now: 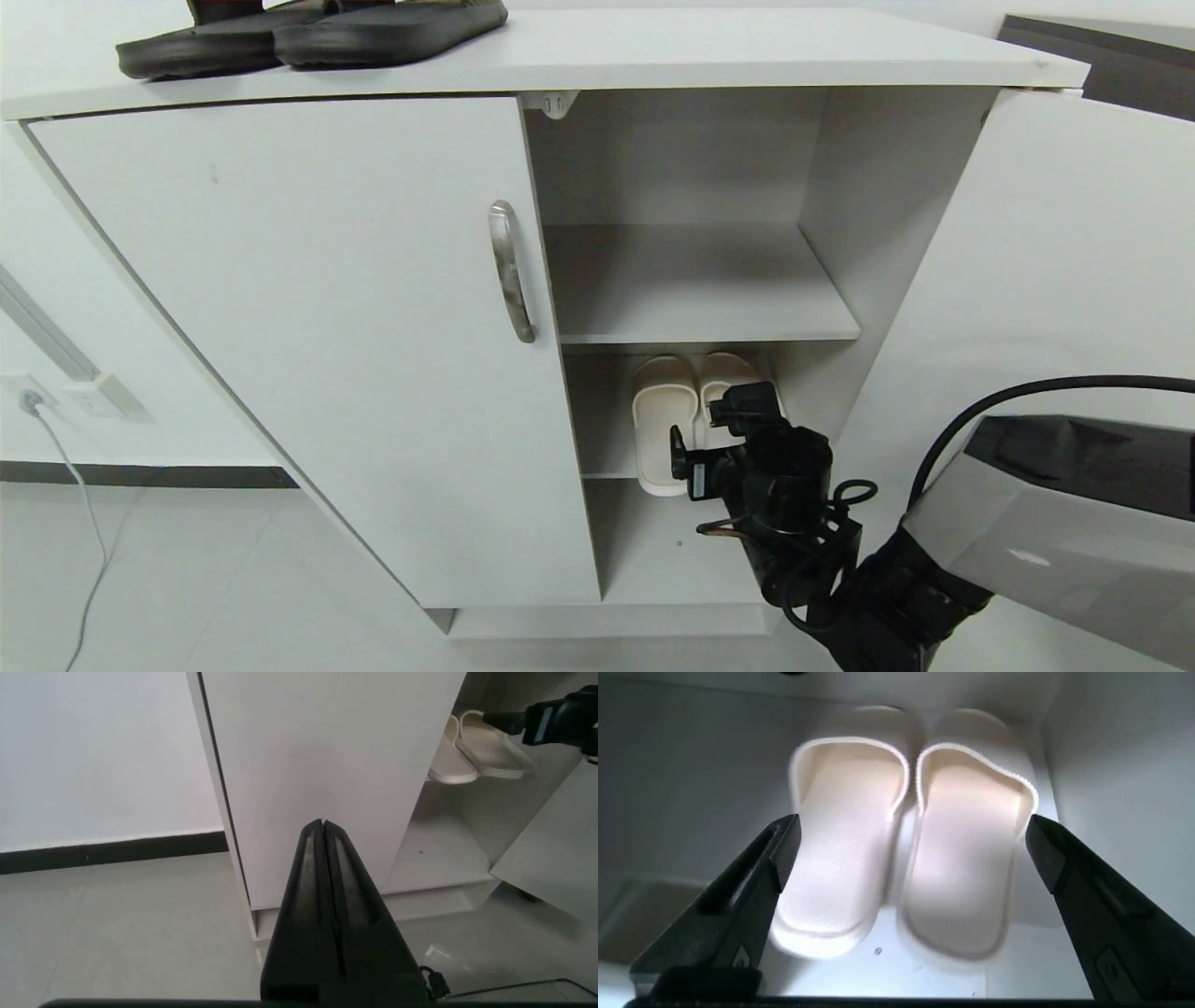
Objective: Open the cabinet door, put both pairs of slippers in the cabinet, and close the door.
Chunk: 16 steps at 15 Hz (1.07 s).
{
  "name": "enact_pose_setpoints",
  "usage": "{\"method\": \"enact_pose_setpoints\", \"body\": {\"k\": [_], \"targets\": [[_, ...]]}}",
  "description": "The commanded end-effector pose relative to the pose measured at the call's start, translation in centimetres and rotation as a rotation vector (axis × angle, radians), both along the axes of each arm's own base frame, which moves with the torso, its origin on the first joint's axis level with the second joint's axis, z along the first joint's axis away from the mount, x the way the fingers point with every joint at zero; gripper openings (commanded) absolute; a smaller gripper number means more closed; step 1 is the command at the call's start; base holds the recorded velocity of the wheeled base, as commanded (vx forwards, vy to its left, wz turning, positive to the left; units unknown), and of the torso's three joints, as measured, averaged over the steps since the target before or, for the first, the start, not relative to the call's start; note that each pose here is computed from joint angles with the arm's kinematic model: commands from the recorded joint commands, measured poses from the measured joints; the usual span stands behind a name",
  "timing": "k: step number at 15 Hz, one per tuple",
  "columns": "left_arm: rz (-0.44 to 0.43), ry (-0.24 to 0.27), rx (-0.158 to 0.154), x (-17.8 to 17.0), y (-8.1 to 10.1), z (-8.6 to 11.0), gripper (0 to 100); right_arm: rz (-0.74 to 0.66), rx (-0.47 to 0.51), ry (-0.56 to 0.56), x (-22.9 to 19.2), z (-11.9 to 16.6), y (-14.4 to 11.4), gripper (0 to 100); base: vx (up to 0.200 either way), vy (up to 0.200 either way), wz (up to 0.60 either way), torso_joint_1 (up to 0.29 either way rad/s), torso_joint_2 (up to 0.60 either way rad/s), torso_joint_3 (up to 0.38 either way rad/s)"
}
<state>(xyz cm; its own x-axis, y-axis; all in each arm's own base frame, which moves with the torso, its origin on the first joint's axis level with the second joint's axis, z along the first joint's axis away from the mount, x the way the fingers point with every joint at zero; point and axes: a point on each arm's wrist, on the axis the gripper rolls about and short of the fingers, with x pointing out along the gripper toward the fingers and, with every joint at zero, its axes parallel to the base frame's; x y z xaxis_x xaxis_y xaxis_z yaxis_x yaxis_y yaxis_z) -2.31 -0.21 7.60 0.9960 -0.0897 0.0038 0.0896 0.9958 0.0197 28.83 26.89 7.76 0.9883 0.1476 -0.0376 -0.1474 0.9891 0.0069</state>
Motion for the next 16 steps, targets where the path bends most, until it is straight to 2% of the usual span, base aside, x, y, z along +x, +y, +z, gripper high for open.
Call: {"method": "enact_pose_setpoints", "body": {"k": [1, 8, 13, 16], "targets": [[0.001, 0.001, -0.001, 0.0, 0.0, 0.0, 0, 0.015, 0.002, -0.002, -0.8, 0.4, 0.0, 100, 0.0, 0.0, 0.0, 0.0, 0.0, 0.0], [0.001, 0.001, -0.001, 0.0, 0.0, 0.0, 0, 0.021, -0.012, 0.014, -1.1, -0.2, 0.0, 100, 0.0, 0.0, 0.0, 0.0, 0.0, 0.0], [0.001, 0.002, -0.001, 0.0, 0.0, 0.0, 0, 0.02, -0.02, 0.022, -1.2, -0.5, 0.0, 100, -0.2, 0.0, 0.0, 0.0, 0.0, 0.003], [0.001, 0.001, -0.002, 0.0, 0.0, 0.0, 0, 0.02, -0.015, 0.016, -1.4, -0.6, -0.2, 100, 0.0, 0.0, 0.0, 0.0, 0.0, 0.0]]}}
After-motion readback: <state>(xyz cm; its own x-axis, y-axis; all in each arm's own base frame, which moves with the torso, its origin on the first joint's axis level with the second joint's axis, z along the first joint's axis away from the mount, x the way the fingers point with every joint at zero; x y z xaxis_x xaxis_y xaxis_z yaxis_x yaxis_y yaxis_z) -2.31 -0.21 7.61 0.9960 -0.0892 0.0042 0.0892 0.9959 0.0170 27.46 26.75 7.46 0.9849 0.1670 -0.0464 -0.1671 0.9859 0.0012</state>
